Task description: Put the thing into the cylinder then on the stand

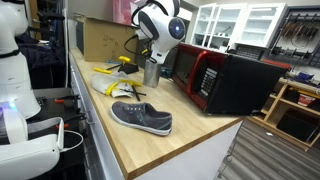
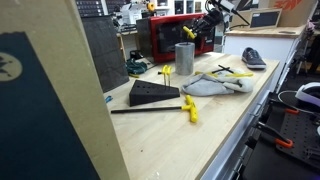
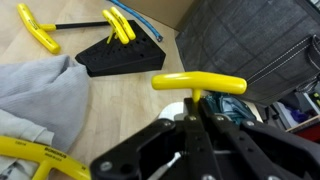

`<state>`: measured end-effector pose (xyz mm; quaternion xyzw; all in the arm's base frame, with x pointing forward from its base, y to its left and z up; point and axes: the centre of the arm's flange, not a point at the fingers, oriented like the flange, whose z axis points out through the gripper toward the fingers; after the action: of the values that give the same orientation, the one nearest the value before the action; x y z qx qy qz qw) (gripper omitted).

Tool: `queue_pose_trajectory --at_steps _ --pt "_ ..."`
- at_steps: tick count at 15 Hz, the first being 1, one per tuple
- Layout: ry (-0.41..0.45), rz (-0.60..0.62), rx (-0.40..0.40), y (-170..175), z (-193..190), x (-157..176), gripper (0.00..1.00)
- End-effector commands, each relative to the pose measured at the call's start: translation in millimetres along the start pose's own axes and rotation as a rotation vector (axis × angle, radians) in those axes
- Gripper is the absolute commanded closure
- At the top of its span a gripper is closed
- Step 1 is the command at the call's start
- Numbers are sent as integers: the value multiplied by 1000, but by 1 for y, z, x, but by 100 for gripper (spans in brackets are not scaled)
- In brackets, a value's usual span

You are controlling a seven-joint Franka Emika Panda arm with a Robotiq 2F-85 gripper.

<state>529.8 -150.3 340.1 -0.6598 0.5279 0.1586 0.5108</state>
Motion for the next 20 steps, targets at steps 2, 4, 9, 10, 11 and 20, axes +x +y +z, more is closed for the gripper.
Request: queue_pose_trajectory --at_steps 2,4,9,10,11,20 --pt "36 49 6 7 -1 22 98" --pt "92 37 -5 8 -1 18 67" --pt "281 -65 22 -5 -21 -19 32" --pt "327 -89 18 -7 -25 -25 25" --pt "381 -124 9 -10 -29 -36 16" --pt "552 -567 -375 -36 1 -112 0"
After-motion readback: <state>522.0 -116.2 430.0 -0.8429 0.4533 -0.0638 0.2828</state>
